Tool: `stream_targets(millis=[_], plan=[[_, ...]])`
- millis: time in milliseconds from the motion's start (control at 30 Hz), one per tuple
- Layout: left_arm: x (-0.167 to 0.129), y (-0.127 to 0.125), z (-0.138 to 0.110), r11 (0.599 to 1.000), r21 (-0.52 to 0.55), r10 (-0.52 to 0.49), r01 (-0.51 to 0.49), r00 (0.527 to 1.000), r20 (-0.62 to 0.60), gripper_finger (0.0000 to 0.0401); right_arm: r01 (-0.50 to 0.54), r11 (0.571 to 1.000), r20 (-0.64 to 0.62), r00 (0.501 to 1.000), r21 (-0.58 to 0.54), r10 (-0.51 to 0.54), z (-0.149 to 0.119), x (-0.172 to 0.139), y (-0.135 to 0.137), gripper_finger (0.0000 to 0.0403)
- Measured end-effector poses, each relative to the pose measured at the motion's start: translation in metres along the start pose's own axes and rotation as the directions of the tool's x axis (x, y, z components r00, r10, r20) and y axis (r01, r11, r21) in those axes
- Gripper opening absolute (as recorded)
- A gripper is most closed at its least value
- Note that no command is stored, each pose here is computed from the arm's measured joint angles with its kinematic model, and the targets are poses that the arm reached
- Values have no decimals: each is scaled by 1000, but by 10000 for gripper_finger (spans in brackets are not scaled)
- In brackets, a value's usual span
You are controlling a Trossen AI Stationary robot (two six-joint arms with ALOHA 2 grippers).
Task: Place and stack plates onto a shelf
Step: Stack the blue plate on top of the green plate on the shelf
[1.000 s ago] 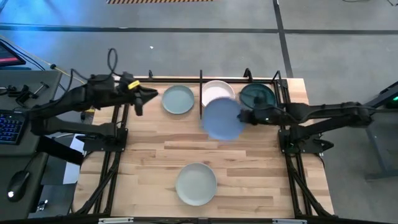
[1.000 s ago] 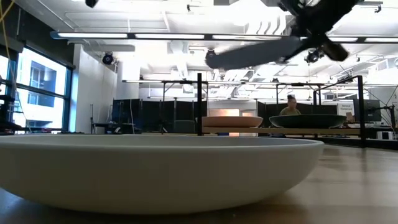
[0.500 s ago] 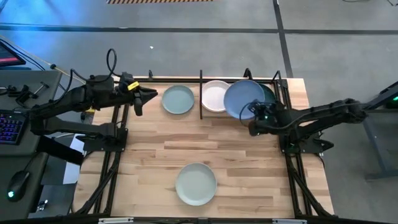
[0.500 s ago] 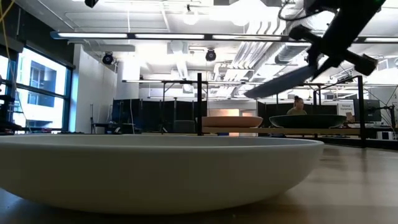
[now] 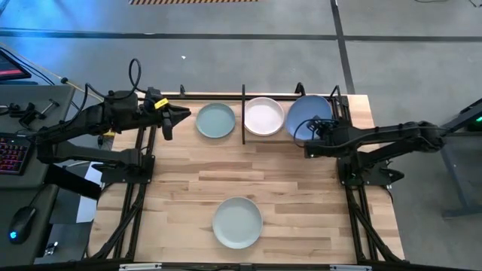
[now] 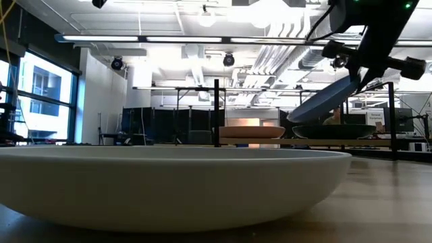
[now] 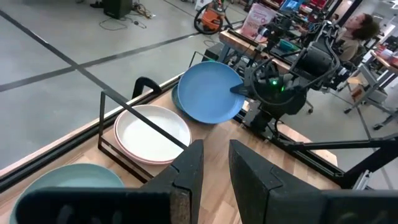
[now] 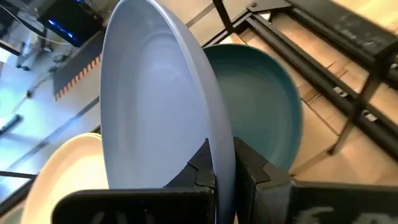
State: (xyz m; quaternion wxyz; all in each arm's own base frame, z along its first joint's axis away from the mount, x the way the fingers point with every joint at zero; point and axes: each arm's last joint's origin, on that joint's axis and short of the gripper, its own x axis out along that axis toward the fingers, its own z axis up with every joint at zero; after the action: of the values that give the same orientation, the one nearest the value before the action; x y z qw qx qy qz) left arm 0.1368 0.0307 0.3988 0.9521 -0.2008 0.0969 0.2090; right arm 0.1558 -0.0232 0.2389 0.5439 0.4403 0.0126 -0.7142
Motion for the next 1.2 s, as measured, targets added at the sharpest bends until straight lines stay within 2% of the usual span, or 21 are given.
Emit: stream_targets(millis=[300, 633, 933, 1200], plan=[[1, -2, 3, 1000, -7, -14, 15, 999, 33, 66, 87, 993, 47, 995, -79, -83, 9, 2, -8, 2], [1, -2, 4, 999, -29, -19, 21, 999, 44, 66, 125, 988, 67, 991, -88, -119, 14, 8, -5, 5], [1, -2, 4, 999, -34, -19, 21, 999, 44, 66, 179, 978, 22, 984, -107, -178, 15, 12, -5, 37], [1, -2, 4, 999, -34, -20, 21, 999, 44, 66, 157, 980, -13, 987, -119, -160, 12, 13, -1, 88]])
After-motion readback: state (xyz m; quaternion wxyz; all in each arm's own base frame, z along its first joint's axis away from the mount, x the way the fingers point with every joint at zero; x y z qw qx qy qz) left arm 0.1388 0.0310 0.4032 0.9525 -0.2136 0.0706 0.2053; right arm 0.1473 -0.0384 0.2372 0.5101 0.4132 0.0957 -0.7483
